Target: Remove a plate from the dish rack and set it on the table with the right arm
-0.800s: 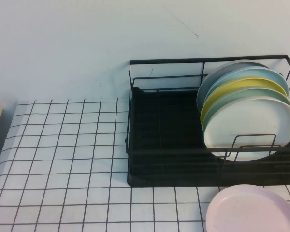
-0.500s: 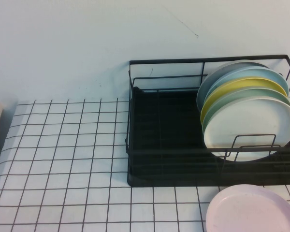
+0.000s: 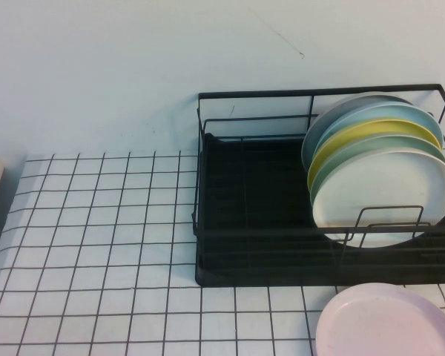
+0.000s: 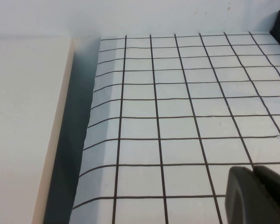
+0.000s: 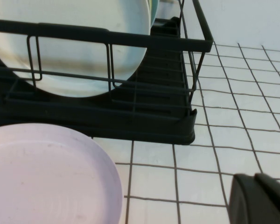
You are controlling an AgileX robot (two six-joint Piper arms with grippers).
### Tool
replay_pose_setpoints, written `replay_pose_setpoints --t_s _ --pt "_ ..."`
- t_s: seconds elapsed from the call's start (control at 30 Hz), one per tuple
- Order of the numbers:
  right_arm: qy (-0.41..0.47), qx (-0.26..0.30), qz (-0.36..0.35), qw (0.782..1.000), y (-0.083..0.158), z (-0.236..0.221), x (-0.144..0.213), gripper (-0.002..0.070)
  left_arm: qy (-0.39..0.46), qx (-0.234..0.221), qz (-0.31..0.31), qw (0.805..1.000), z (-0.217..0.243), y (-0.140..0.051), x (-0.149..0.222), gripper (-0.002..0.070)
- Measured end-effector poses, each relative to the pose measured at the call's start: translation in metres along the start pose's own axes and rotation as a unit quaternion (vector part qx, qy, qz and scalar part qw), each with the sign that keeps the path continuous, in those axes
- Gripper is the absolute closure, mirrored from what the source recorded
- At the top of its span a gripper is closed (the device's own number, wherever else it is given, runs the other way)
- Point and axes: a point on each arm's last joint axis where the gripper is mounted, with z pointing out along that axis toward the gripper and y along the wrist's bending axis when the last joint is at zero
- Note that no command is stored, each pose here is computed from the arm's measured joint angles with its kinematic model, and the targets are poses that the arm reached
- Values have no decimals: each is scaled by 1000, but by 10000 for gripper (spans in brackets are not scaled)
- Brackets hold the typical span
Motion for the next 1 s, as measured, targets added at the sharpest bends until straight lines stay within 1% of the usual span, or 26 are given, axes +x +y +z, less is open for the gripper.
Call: replay_pose_setpoints --t_s 0.53,0.63,0.73,0.8,0.93,0.97,1.0 --pt "0 0 0 1000 0 0 0 680 0 0 0 1000 0 0 0 678" --pt "-18 2 0 1000 0 0 -3 680 0 0 0 1000 0 0 0 678" --pt "-86 8 0 996 -1 0 -14 680 0 0 0 1000 0 0 0 678" --pt "-166 15 0 986 -3 -4 -28 680 0 0 0 1000 0 0 0 678" --pt "-322 30 0 946 -5 -18 -54 680 0 0 0 1000 0 0 0 679" --pt "-365 34 0 930 -6 -24 -60 680 0 0 0 1000 0 0 0 678" --pt "-385 36 0 922 -6 -26 -63 680 0 0 0 1000 0 0 0 678"
